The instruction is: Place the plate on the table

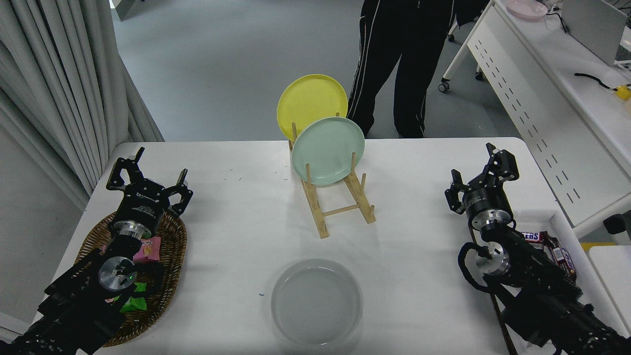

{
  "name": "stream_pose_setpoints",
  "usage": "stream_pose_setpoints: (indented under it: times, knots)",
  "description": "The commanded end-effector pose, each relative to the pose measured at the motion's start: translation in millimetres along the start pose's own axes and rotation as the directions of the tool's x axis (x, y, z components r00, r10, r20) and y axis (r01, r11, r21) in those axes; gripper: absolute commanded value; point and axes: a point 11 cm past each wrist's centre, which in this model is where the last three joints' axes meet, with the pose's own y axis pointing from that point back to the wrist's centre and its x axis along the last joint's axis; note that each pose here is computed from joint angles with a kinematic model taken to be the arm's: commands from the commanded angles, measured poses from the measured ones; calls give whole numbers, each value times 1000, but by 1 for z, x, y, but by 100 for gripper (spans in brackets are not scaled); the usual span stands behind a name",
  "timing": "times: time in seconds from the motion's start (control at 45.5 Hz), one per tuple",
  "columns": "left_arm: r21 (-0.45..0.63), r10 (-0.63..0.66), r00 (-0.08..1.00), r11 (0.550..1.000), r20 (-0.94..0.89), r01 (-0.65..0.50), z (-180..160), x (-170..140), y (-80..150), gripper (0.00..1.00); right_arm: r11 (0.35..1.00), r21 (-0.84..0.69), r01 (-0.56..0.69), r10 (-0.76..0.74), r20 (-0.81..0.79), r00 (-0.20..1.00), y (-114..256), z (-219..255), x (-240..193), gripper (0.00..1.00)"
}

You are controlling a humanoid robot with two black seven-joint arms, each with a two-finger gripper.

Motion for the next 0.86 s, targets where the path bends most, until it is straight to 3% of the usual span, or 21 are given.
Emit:
stream_pose_setpoints:
  times: [0.0, 0.835]
  knots:
    - [1, 0, 1000, 1000, -1, 0, 0, 0, 0, 100, 995, -92, 22, -26, -41, 999, 5, 23, 0, 100]
    - [0, 0, 1000, 1000, 1, 0, 0, 0, 0, 100, 989, -125, 80, -80, 1, 997, 14, 36, -15, 100]
